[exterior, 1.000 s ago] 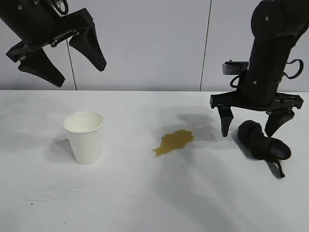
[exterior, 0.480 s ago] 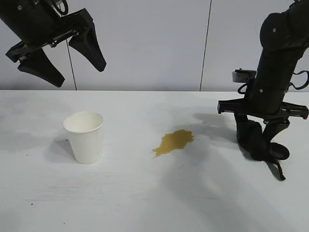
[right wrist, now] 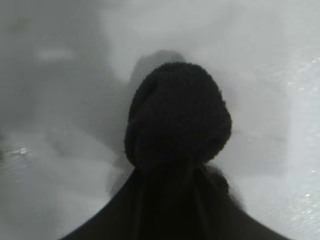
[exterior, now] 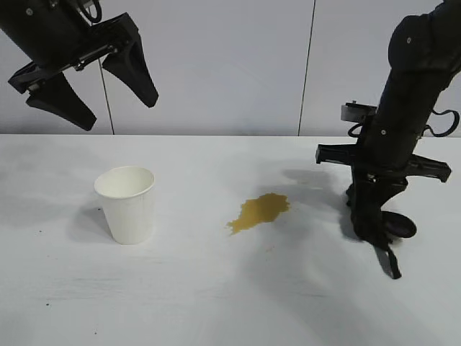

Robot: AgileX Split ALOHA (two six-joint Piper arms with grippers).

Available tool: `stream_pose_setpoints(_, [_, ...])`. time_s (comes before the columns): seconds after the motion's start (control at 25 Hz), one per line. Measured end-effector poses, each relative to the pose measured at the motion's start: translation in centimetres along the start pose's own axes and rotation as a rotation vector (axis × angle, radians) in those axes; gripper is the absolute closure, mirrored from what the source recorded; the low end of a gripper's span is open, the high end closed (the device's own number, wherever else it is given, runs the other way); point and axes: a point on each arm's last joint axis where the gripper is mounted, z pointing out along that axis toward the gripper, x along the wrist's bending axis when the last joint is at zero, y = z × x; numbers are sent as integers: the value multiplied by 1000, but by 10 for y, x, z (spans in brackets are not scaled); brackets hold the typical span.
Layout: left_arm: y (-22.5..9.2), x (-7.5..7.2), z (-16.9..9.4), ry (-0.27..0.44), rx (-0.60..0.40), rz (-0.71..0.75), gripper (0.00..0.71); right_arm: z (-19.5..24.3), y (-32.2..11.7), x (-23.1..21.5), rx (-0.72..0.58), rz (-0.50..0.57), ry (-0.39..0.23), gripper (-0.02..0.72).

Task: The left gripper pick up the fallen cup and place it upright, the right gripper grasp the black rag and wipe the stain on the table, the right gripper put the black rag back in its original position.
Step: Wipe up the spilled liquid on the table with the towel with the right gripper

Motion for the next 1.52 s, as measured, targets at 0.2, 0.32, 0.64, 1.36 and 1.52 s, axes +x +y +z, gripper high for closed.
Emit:
stream_pose_setpoints(0.2, [0,0,0,0,0,0,16,-34,-3,31,-75,-64,63,582])
stream_pose_setpoints(0.32, [0,0,0,0,0,0,16,-35,-12,59,-79,-131,85,582])
stream_pose_setpoints(0.64, [0,0,0,0,0,0,16,-25,-35,126,-152,-273,152,582])
stream_pose_setpoints(1.36, [-2,0,0,-3,18,1,16,35,-21,91,-162,-216,-48,582])
stream_pose_setpoints(1.52, [-2,0,0,-4,19,1,16,33,-8,64,-164,-164,-86,582])
